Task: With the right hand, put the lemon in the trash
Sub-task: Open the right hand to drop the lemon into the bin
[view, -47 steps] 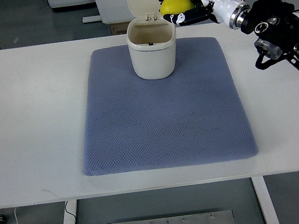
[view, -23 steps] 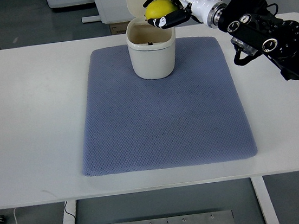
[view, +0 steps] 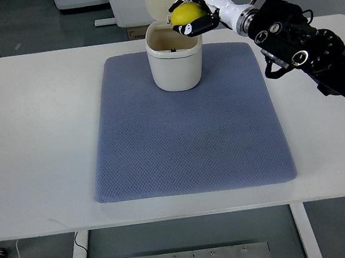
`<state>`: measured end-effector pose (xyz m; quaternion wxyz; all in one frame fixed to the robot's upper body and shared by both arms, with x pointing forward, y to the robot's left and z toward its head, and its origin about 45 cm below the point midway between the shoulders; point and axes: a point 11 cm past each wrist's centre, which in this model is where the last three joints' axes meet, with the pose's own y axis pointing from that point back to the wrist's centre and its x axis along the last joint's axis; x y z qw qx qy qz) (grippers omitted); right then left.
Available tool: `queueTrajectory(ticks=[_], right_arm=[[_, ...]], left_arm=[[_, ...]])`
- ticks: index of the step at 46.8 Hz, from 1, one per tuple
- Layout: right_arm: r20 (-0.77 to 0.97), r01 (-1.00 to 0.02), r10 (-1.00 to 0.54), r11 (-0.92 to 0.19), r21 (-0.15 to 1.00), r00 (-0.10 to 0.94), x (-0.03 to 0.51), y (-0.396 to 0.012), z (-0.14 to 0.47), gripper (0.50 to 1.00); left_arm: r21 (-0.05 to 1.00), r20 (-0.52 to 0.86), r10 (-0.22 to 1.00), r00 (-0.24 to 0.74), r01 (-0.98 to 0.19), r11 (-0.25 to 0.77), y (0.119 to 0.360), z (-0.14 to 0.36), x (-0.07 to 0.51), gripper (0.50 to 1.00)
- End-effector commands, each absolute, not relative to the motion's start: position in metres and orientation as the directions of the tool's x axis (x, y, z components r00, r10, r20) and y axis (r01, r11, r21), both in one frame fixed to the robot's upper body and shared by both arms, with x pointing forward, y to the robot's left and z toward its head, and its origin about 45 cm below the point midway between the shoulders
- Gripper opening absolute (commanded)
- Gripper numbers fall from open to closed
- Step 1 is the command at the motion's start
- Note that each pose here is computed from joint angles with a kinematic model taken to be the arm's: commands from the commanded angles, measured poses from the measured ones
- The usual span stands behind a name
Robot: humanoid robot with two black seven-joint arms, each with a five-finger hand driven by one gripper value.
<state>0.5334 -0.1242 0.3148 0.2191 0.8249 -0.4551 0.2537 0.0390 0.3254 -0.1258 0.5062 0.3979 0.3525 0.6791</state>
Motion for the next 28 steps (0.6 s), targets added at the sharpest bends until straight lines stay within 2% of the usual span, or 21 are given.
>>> queueTrajectory(ticks=[1,12,25,28], right_arm=[[0.620,-0.869,-0.642,-0.475,0.140,0.451,0.5341,-0.1260,0.3136,0.506],[0.618,-0.867,-0.642,-0.478,0.140,0.454,0.5337,-0.1245,0.3142,0.623],[0.615,-0.861,-0.638,-0.488,0.143,0.463,0.5323,-0.1213,0.3137,0.686],[0.614,-0.860,-0.637,-0.490,0.144,0.466,0.5320,-0.1208,0.3135,0.717]], left_arm=[[0.882,0.184,0.968,-0.171,-0.407,-0.239,0.3254,-0.1258,0.0390,1.000],[0.882,0.184,0.968,-0.171,-0.407,-0.239,0.3254,-0.1258,0.0390,1.000],[0.882,0.184,0.968,-0.171,-0.407,-0.239,0.3254,-0.1258,0.0390,1.000],[0.882,0.184,0.968,-0.171,-0.407,-0.239,0.3254,-0.1258,0.0390,1.000]])
